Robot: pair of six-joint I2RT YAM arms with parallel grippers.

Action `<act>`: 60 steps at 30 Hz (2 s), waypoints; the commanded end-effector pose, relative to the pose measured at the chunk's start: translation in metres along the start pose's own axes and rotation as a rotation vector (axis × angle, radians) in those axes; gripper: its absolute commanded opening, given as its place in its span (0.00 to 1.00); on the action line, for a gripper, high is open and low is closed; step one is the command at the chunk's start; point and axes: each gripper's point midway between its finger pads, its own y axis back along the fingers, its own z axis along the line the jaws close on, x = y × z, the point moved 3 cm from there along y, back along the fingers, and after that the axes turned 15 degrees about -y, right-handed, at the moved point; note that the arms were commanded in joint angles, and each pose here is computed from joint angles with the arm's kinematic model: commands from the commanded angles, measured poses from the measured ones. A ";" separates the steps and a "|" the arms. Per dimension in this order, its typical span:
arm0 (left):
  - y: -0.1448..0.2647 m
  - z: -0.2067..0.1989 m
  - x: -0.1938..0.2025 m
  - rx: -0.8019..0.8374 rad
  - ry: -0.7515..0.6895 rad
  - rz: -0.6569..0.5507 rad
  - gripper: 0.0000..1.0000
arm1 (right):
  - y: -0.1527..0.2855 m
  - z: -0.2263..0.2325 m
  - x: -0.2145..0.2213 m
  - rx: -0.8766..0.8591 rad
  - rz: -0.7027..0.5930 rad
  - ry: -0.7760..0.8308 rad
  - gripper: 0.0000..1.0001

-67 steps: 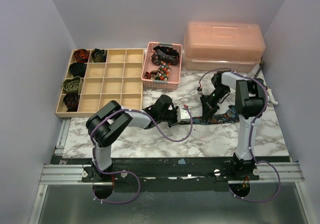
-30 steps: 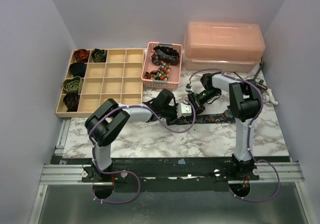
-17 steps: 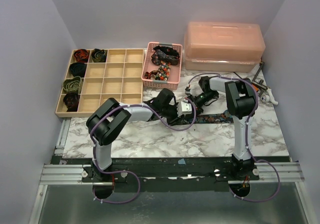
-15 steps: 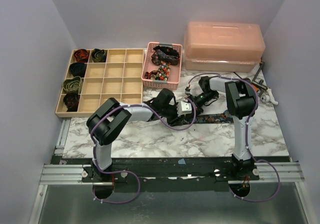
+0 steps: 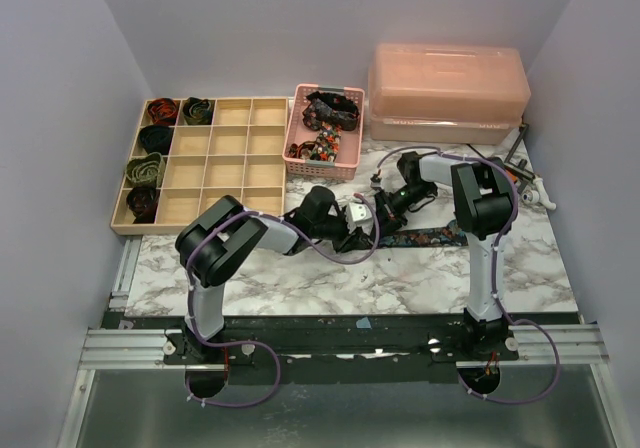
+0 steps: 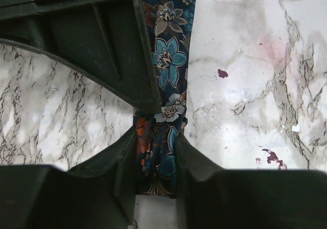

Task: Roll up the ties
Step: Roll the tie at the center of the board.

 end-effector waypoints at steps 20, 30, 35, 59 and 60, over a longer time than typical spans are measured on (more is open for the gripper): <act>0.013 -0.025 0.060 0.033 0.023 0.418 0.18 | 0.013 0.037 0.013 -0.074 0.025 0.017 0.49; 0.010 -0.026 0.059 0.042 0.029 0.423 0.19 | -0.005 -0.003 0.007 0.060 0.018 -0.008 0.29; 0.008 -0.025 0.057 0.049 0.029 0.419 0.22 | -0.013 -0.028 0.010 0.155 0.027 -0.040 0.45; 0.023 -0.008 -0.007 -0.012 -0.017 -0.066 0.70 | -0.013 -0.084 -0.002 0.278 0.013 0.010 0.01; 0.022 -0.008 -0.006 -0.010 -0.030 -0.078 0.70 | -0.012 -0.085 -0.002 0.270 0.014 0.007 0.01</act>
